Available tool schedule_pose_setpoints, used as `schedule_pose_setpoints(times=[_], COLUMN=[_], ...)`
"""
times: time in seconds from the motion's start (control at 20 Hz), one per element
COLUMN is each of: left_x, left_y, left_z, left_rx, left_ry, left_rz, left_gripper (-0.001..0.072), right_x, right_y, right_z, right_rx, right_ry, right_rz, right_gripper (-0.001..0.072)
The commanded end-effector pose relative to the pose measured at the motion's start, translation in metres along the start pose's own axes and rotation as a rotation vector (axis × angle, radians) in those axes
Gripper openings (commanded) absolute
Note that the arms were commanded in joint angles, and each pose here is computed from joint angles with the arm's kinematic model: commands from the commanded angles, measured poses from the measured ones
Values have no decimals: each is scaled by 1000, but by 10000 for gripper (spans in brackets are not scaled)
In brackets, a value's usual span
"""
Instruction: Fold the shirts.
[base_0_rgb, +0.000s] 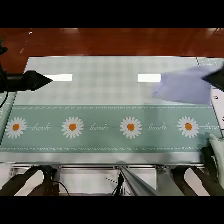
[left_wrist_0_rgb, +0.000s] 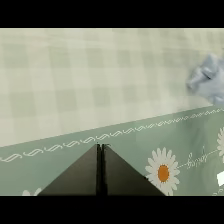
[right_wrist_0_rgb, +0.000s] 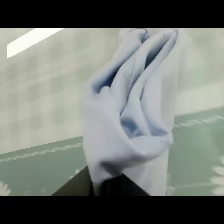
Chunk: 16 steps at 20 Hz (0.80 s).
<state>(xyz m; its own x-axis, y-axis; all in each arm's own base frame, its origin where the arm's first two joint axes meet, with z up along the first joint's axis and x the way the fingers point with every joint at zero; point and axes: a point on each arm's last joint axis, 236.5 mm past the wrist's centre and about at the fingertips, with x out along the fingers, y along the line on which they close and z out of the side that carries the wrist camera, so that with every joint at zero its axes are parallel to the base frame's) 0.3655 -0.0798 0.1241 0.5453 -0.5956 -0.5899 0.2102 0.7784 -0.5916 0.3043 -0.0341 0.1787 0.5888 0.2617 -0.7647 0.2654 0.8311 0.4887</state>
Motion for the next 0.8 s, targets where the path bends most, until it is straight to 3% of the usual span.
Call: schedule_pose_setpoints(times=[0.0,0.35,0.75], left_x=[7,17,17], left_y=[-7,-1,3], left_z=[2,-2,7], left_rx=[19,2,9], left_ry=[-9,19,-20], left_rz=[-4,-8,11], left_gripper=[24,24,25], right_x=[-76,-152,-213], right_y=[-108,-200,-235], right_z=[-49,-106,-161], right_rx=[217,598,755], right_ry=[40,11,108], right_rz=[-372,-702,-1025], right_gripper=[20,21,21])
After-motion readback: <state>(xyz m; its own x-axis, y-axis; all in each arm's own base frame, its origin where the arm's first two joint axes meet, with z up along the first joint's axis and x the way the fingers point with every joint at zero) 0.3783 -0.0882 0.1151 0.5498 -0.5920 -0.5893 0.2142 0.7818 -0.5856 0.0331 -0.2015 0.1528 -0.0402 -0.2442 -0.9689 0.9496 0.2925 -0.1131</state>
